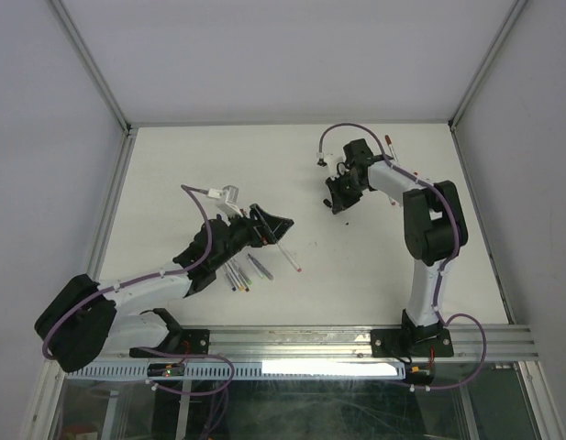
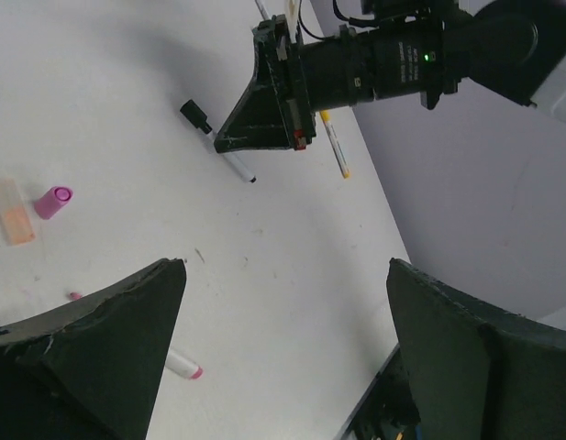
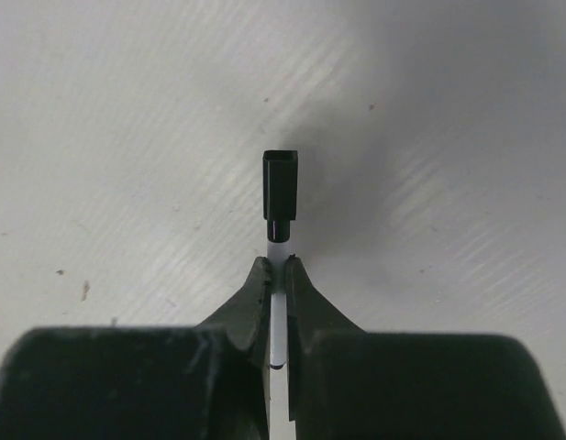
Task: Open the pen caps
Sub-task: Pick up the pen from the center of the board.
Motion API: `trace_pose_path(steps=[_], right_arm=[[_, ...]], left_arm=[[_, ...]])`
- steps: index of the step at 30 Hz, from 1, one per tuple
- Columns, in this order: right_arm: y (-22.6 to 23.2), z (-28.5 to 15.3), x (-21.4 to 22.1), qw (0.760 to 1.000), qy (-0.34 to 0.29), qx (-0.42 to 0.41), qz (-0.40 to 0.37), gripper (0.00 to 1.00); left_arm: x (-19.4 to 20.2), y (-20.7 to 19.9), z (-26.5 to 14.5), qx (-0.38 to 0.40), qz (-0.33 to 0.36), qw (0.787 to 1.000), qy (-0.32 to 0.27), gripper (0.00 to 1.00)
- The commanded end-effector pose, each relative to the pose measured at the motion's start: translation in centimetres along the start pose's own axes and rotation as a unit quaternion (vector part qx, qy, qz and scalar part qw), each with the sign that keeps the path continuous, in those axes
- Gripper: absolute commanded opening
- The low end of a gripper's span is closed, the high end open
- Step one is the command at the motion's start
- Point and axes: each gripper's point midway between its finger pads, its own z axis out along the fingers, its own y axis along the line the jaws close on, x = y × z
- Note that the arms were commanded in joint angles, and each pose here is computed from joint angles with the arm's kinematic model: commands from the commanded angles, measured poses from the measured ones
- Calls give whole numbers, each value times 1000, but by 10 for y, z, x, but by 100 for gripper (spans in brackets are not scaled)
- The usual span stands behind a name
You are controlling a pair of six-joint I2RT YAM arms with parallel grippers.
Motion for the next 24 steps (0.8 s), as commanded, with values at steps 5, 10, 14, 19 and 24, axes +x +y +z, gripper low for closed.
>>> trace_pose_path(steps=[5, 10, 14, 19, 24], right_arm=[[38, -49, -47, 988, -119, -97, 18, 0], [58, -66, -59, 978, -155, -142, 14, 0], [72, -81, -66, 969, -178, -171, 9, 0], [82, -89, -70, 964, -189, -187, 0, 0], [90, -92, -72, 961, -193, -196, -11, 0]], left_arm=[[-44, -13, 60, -5, -99, 992, -81, 82], [-41, 1, 92, -21, -122, 989, -79, 75], [-46, -2, 114, -2, -127, 989, -75, 74], [-48, -3, 133, 3, -131, 989, -71, 72], [-40, 6, 148, -15, -139, 988, -59, 67]])
